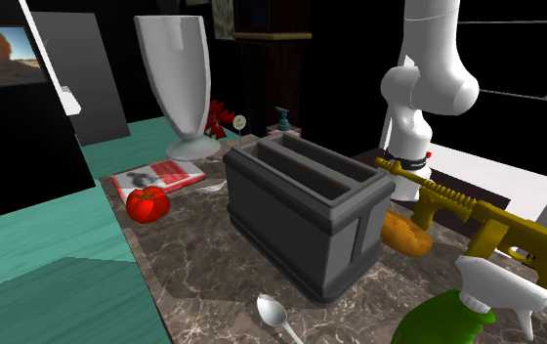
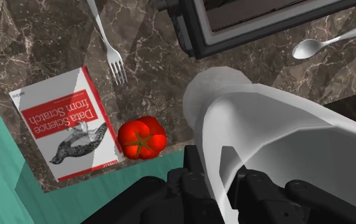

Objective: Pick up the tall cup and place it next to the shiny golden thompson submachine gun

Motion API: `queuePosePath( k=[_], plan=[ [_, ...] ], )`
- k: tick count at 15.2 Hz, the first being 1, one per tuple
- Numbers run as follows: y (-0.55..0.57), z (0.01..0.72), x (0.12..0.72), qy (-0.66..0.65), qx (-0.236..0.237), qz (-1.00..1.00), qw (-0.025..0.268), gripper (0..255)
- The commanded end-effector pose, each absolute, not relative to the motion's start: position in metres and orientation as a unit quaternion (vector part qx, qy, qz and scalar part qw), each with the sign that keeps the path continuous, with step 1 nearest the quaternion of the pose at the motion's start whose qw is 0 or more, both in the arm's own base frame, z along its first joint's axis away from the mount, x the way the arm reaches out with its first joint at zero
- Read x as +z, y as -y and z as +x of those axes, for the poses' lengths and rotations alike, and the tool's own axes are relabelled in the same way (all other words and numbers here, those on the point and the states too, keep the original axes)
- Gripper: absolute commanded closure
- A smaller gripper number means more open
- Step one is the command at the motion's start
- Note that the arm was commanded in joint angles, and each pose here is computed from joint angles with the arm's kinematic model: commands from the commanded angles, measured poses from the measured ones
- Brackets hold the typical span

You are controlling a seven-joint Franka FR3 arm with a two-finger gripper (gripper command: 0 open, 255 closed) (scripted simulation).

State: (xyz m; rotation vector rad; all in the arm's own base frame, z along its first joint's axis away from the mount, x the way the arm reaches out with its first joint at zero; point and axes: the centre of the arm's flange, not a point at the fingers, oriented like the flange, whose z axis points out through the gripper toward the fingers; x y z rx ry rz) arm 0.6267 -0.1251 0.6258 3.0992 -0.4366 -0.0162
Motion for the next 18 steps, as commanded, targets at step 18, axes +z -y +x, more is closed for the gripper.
queuePosePath(
  k=[18],
  plan=[
    [-0.108, 0.541, 0.63, 0.14, -0.005, 0.99, 0.006, 255]
  ],
)
